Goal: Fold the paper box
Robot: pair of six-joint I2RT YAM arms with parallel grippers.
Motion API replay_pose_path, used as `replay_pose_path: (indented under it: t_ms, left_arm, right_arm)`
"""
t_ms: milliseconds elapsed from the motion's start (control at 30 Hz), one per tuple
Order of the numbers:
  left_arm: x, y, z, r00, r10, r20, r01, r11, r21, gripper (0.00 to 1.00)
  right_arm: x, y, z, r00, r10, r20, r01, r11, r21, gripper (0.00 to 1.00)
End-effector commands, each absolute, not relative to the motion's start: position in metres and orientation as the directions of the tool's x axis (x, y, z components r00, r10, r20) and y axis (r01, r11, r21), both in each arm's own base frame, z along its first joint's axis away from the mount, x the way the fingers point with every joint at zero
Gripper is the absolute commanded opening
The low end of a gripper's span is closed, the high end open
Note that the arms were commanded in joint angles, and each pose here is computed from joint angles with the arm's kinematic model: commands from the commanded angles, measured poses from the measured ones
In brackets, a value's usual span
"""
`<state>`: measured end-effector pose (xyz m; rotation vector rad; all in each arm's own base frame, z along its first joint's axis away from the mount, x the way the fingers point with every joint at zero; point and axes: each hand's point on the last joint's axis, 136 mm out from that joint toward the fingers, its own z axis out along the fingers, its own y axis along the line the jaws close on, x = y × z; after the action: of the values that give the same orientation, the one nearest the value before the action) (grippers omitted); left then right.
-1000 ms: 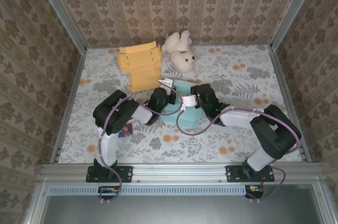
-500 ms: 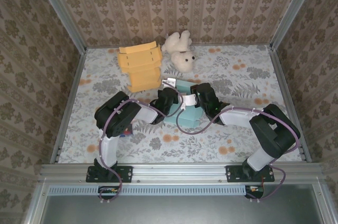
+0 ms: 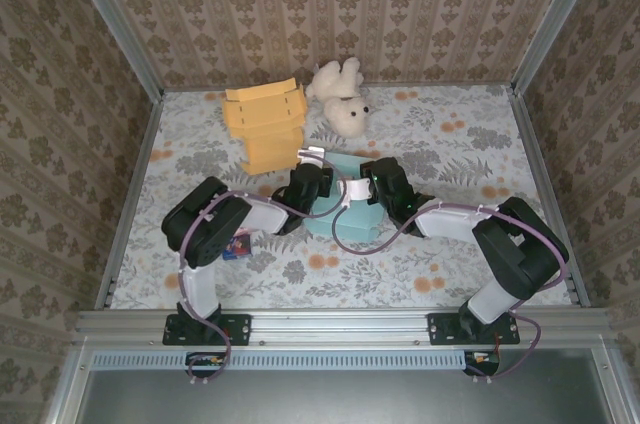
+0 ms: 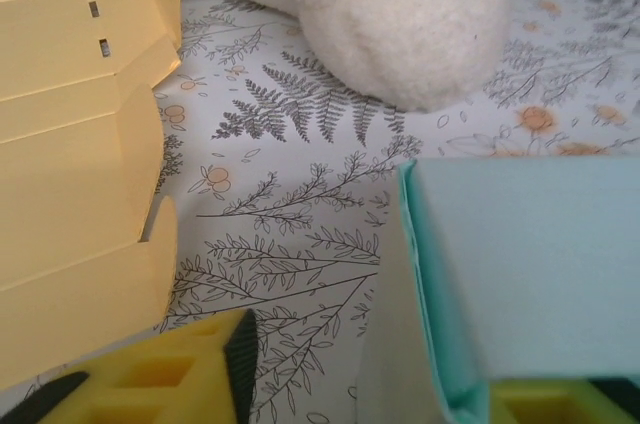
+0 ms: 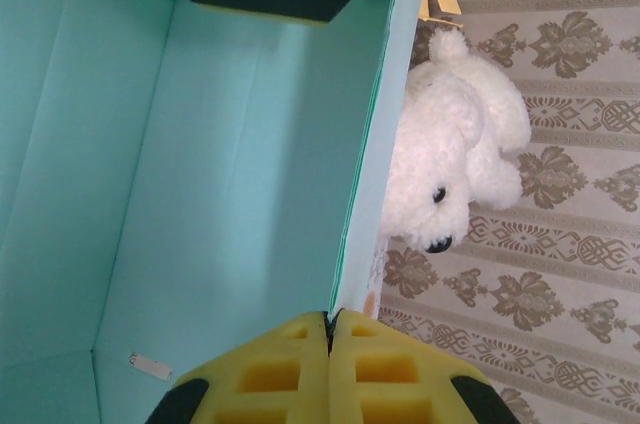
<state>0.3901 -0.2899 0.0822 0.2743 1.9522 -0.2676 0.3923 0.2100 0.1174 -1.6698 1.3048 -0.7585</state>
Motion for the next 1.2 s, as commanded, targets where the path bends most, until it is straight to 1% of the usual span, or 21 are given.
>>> replay_pose_path:
  t_ms: [0,133,233,400,567,667,767,867,933,1000,1067,1167]
  left_arm:
    - [0.381,-0.291,0.102,-0.372,0.037,-0.928,0.364,0.925,-0.109,0.50]
    - [0.366,-0.297,0.106,-0.368,0.057,-0.928,0.444,0.888,-0.121,0.54]
    - [0.366,-0.290,0.099,-0.361,0.102,-0.927,0.439,0.896,-0.073,0.55]
    - [0.380,-0.280,0.088,-0.359,0.133,-0.924,0.413,0.910,-0.029,0.51]
    - [0.389,-0.292,0.098,-0.300,0.113,-0.947,0.421,0.907,-0.025,0.49]
    - [0.395,-0.299,0.102,-0.274,0.105,-0.956,0.399,0.917,-0.014,0.44]
    - [0.401,-0.300,0.104,-0.254,0.118,-0.960,0.350,0.937,0.023,0.35]
    - [0.404,-0.296,0.099,-0.252,0.132,-0.959,0.286,0.956,0.057,0.24]
    - [0.405,-0.294,0.093,-0.262,0.132,-0.956,0.268,0.962,0.060,0.12]
    - [0.406,-0.293,0.089,-0.268,0.129,-0.955,0.258,0.964,0.058,0.05]
    - [0.405,-0.292,0.087,-0.270,0.123,-0.955,0.256,0.965,0.052,0.00]
    - [0.402,-0.293,0.087,-0.266,0.114,-0.957,0.265,0.963,0.041,0.00]
  right_arm:
    - [0.381,0.209,0.094,0.275,-0.961,-0.037,-0.524,-0.117,-0.844,0.00]
    - [0.381,0.210,0.094,0.275,-0.961,-0.038,-0.526,-0.117,-0.842,0.00]
    - [0.381,0.211,0.095,0.278,-0.960,-0.040,-0.523,-0.116,-0.845,0.00]
    - [0.379,0.214,0.096,0.287,-0.957,-0.040,-0.521,-0.121,-0.845,0.00]
    - [0.378,0.214,0.093,0.288,-0.957,-0.036,-0.526,-0.127,-0.841,0.00]
    - [0.378,0.214,0.091,0.288,-0.957,-0.030,-0.529,-0.133,-0.838,0.00]
    - [0.377,0.214,0.090,0.289,-0.957,-0.028,-0.530,-0.136,-0.837,0.00]
    - [0.378,0.214,0.090,0.289,-0.957,-0.028,-0.531,-0.136,-0.837,0.00]
    - [0.378,0.214,0.091,0.286,-0.958,-0.031,-0.531,-0.132,-0.837,0.00]
    - [0.378,0.214,0.091,0.287,-0.957,-0.034,-0.532,-0.129,-0.837,0.00]
    - [0.379,0.215,0.091,0.284,-0.958,-0.038,-0.531,-0.125,-0.838,0.00]
    - [0.381,0.216,0.094,0.278,-0.959,-0.053,-0.527,-0.106,-0.844,0.00]
